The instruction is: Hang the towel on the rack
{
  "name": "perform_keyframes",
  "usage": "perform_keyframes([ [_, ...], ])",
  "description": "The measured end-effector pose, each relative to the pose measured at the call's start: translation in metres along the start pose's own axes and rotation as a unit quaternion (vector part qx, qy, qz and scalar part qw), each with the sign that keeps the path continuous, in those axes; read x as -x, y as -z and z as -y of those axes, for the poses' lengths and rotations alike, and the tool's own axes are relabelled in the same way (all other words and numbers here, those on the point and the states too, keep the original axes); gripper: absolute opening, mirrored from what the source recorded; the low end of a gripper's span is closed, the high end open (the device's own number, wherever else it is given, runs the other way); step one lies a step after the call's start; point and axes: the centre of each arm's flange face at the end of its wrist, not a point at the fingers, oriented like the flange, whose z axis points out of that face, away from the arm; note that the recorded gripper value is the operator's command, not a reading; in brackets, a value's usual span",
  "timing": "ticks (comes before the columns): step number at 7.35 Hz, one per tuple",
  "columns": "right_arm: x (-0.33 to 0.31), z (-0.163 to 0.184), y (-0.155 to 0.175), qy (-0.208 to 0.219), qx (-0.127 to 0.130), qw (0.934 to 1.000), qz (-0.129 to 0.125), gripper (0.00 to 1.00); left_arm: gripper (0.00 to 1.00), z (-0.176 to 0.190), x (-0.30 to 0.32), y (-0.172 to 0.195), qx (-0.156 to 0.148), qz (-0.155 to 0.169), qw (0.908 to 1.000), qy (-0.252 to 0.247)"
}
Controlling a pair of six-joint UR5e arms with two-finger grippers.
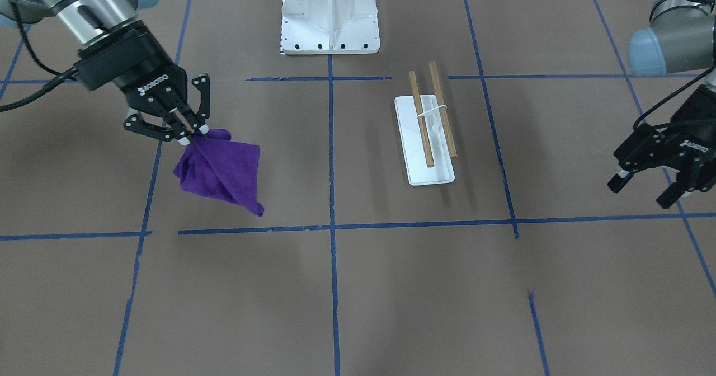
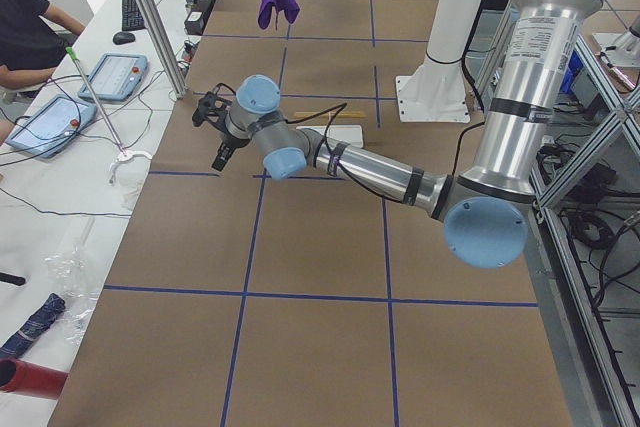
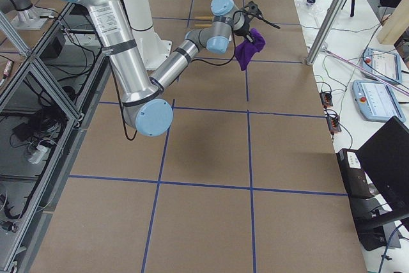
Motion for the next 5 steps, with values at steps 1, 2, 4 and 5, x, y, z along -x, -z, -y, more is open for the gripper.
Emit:
perform_keyframes([
  [1,0.041,-0.019,-0.006,0.012,-0.022,0.9997,0.0,0.0,1.0,-0.006,-0.054,-0.028,0.006,-0.023,0.9991,0.035],
  [2,0.076,-0.037,-0.01,0.02,-0.039,0.999,0.001,0.0,1.0,-0.014,-0.104,-0.05,0.016,-0.047,0.9959,0.076],
  [4,0.125,-0.07,-0.018,0.029,-0.068,0.9972,-0.012,0.0,1.0,-0.021,-0.178,-0.066,0.038,-0.087,0.981,0.17],
  [5,0.142,-0.084,-0.02,0.034,-0.083,0.9957,-0.024,0.0,1.0,-0.033,-0.217,-0.076,0.061,-0.105,0.9695,0.213],
])
